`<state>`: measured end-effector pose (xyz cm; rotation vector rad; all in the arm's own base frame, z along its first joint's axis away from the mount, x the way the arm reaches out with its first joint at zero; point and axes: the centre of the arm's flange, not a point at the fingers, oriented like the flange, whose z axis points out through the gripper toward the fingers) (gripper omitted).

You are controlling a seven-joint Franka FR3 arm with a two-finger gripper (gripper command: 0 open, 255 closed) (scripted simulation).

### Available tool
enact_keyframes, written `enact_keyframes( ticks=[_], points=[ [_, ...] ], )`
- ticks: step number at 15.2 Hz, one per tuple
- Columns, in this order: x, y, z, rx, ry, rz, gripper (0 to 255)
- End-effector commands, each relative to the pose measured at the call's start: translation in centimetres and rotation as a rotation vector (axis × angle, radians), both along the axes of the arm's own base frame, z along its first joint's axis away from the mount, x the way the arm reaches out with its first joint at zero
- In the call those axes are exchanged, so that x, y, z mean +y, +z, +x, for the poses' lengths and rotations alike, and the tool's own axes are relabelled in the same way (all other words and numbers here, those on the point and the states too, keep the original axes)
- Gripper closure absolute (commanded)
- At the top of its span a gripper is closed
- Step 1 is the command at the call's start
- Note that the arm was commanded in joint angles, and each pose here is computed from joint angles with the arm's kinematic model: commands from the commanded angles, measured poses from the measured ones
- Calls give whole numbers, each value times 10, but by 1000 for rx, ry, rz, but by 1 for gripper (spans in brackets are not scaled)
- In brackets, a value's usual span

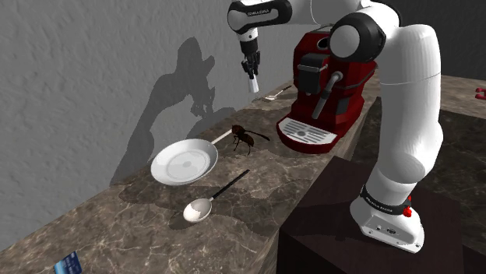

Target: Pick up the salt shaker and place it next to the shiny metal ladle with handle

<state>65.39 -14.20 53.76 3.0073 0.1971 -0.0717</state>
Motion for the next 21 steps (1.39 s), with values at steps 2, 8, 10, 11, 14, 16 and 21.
enact_keyframes(
  ticks=[2,8,10,11,14,16,21],
  points=[
    [23,3,-16,0,0,0,255],
    [88,4,-60,0,0,0,255],
    [110,4,-75,0,0,0,255],
    [121,4,-83,0,0,0,255],
    [153,4,-105,0,0,0,255],
    [175,4,-120,0,0,0,255],
    [229,4,-158,0,0,0,255]
  ],
)
